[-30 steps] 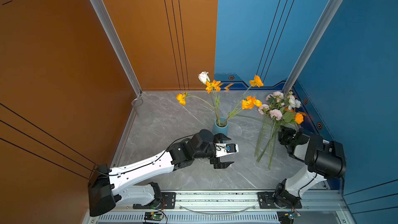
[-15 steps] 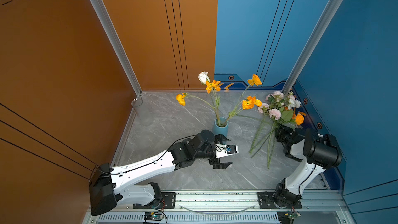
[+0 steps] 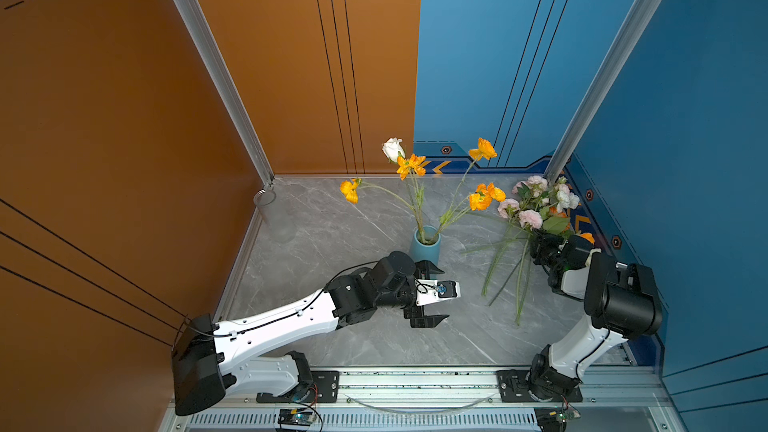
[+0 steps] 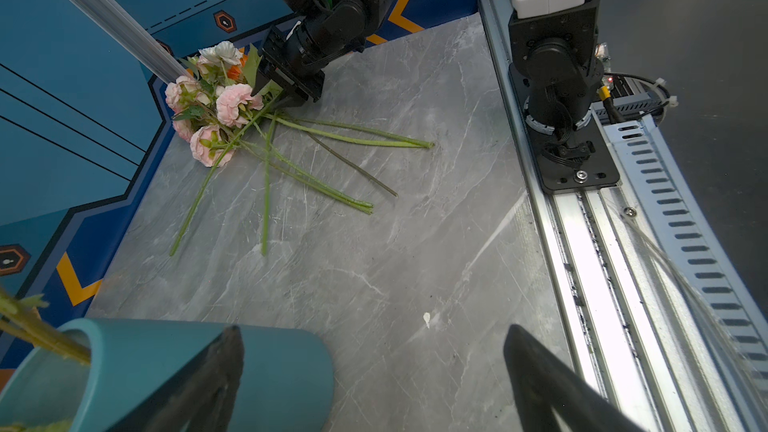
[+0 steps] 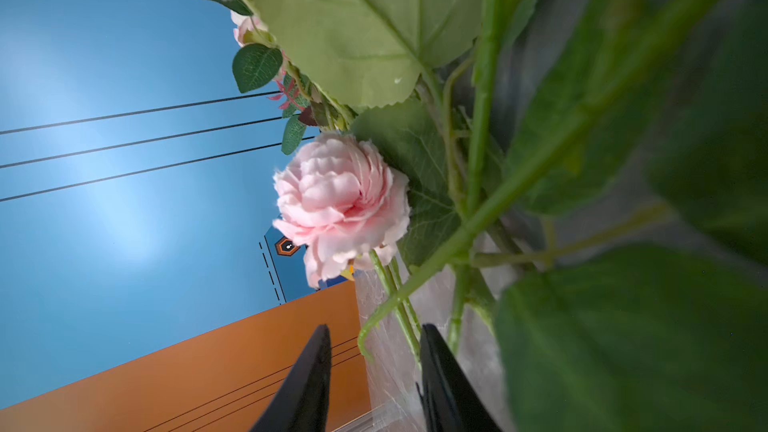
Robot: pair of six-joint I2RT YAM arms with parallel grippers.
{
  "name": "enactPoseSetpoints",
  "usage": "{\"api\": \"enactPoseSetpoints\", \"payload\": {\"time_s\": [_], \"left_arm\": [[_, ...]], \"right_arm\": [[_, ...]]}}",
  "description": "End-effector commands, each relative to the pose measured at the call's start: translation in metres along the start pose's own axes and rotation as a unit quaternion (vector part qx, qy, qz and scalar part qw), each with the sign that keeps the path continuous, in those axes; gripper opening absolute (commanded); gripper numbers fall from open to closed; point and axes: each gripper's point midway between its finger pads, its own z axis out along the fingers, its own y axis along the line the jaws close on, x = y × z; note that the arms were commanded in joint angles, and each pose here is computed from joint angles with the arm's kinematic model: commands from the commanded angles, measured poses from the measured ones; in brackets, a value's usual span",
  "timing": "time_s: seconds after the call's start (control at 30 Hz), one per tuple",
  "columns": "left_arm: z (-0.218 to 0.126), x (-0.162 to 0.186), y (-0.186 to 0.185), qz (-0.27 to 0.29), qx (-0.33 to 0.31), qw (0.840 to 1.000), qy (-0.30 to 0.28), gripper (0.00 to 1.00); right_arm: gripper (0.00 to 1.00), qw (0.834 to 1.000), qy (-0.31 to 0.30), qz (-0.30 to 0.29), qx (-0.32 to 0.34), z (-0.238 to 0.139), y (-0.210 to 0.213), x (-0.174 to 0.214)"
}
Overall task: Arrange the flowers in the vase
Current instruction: 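Pinch a white rose stem in the pile with the right gripper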
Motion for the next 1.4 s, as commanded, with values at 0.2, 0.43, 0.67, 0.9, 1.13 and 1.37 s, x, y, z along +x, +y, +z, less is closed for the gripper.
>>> {"api": "enactPoseSetpoints", "payload": {"time_s": [0.2, 0.43, 0.67, 0.9, 1.13, 1.37], "left_arm": [[-0.001, -0.009, -0.005, 0.012, 0.012, 1.000, -0.006, 0.98], [0.002, -0.006, -0.006, 0.016, 0.011, 1.000, 0.001, 0.98], [0.003, 0.001, -0.013, 0.014, 0.025, 0.999, 0.015, 0.98], [0.003, 0.000, -0.013, 0.015, 0.027, 0.999, 0.015, 0.98], [0.004, 0.001, -0.016, 0.017, 0.031, 0.999, 0.017, 0.98], [0.004, 0.000, -0.018, 0.022, 0.033, 0.999, 0.018, 0.98]], "right_arm": [[0.42, 0.999, 0.006, -0.036, 0.038, -0.010, -0.011, 0.017], [0.37, 0.999, -0.003, -0.029, 0.022, 0.018, 0.005, 0.009], [0.35, 0.999, -0.019, -0.017, 0.026, 0.024, -0.005, -0.003], [0.26, 0.998, -0.041, -0.014, 0.039, 0.017, -0.015, -0.018], [0.23, 0.998, -0.052, -0.014, 0.046, 0.017, -0.014, -0.030], [0.21, 0.998, -0.050, -0.007, 0.046, 0.023, -0.014, -0.034]]}}
